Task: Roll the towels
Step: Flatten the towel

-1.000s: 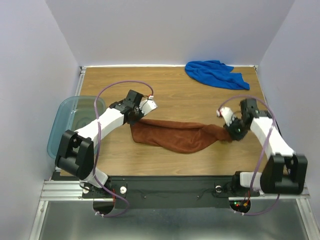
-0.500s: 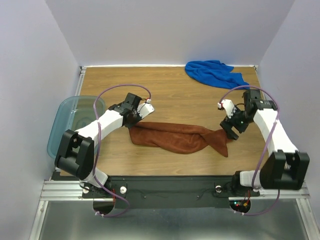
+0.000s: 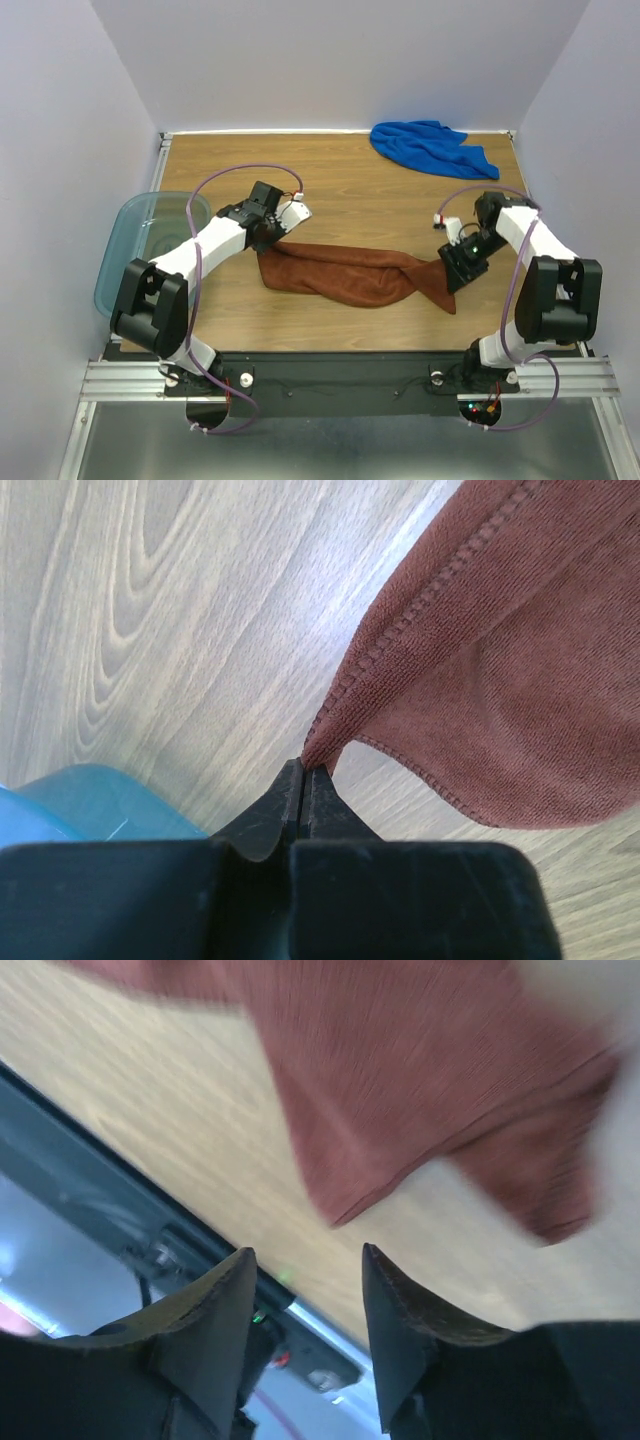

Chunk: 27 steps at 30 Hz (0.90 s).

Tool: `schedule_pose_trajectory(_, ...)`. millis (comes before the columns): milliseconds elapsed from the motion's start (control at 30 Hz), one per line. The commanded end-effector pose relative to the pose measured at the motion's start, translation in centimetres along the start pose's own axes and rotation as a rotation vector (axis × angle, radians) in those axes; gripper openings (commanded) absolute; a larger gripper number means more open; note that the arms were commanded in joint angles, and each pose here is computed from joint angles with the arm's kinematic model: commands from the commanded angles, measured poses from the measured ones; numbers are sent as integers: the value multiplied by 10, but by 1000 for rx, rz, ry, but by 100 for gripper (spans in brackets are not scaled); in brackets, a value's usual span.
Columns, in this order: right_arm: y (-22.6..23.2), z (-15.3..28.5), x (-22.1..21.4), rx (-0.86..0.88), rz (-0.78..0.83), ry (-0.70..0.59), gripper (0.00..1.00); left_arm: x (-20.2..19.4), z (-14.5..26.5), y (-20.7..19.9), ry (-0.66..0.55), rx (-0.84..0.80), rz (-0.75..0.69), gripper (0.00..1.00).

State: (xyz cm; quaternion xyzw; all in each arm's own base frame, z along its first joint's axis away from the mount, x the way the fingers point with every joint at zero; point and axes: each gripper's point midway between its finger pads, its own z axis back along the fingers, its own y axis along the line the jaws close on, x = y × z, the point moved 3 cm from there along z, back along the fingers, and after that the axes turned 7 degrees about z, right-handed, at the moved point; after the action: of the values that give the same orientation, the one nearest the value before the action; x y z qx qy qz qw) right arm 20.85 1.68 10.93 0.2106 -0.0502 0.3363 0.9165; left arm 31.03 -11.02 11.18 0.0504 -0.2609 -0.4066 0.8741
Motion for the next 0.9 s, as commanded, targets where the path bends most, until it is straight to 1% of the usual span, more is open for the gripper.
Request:
schedule_pose_trajectory(0,6,-10,-27,-38,-88,76,55,18,4,7,-55,4,21,0)
schedule_pose_trajectory(67,6,-20,-36,-38,-106,103,59,18,3,6,-52,0,22,0)
schedule_pose_trajectory(267,-4,-34,-37,-70,-112,130,61,19,3,7,-53,4,24,0)
schedule_pose_trajectory(467,-2,-48,-35,-36,-99,186,60,20,-2,11,-51,4,33,0)
schedule_pose_trajectory(600,-2,-54,-27,-68,-72,197,54,24,-3,13,-61,3,42,0)
schedule_pose_trajectory(667,-1,-55,-27,-70,-68,204,48,25,-3,14,-63,2,47,0)
schedule_pose_trajectory(700,-2,-56,-27,-76,-69,206,40,25,-4,15,-64,2,48,0)
schedule_pose_trajectory(767,-2,-57,-28,-79,-70,216,27,26,-5,17,-63,-4,62,0)
schedule_pose_trajectory(800,-3,-57,-27,-82,-72,215,18,25,-5,17,-61,-8,66,0)
schedule_pose_trajectory(833,-4,-57,-28,-90,-75,219,1,26,-6,18,-61,-12,68,0)
schedule_pose_trajectory(867,-4,-56,-26,-94,-75,215,1,25,-6,19,-60,-11,74,0)
